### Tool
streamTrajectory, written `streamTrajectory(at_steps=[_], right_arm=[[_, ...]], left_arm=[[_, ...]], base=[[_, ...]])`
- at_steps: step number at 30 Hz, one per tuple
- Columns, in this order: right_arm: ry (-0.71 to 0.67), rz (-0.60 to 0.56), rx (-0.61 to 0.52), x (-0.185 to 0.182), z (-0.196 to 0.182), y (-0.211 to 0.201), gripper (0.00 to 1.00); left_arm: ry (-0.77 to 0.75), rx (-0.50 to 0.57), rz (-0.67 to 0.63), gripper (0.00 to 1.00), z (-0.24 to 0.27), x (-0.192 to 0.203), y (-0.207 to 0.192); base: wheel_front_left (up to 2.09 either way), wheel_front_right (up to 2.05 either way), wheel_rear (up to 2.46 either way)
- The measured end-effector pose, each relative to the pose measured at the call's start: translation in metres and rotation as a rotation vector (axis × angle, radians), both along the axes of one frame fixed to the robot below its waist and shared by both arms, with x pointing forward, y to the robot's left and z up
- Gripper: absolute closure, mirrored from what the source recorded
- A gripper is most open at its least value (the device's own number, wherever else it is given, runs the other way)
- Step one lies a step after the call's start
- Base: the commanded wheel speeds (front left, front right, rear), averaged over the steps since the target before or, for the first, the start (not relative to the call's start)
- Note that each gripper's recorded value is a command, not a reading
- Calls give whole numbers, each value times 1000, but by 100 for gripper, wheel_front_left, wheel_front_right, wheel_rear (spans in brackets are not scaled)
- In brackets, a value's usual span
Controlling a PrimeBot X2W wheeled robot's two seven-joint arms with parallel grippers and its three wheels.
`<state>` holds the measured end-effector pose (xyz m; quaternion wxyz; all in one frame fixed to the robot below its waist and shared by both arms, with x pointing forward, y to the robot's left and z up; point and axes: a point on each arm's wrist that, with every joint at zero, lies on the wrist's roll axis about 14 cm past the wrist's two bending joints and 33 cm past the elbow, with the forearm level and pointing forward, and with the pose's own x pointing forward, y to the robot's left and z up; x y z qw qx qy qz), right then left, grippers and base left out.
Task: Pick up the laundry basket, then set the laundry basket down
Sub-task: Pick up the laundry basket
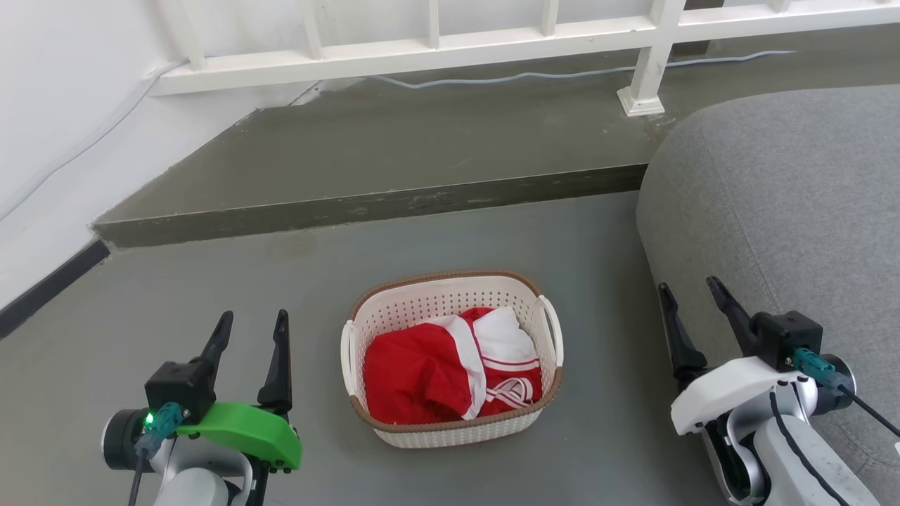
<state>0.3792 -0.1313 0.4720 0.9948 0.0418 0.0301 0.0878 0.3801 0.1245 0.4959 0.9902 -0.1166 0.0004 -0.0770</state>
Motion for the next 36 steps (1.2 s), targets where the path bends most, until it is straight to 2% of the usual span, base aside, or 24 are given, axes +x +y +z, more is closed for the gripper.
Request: streamTrajectory(at_steps=[22,36], right_arm=[[107,14,-9,11,-38,5,0],[172,32,-10,34,-68,11,0]], left_arm=[[103,10,-4,0,-37,10,-2],[178,-5,-44,0,-68,29,-13]], base=[[0,0,0],[0,0,0]])
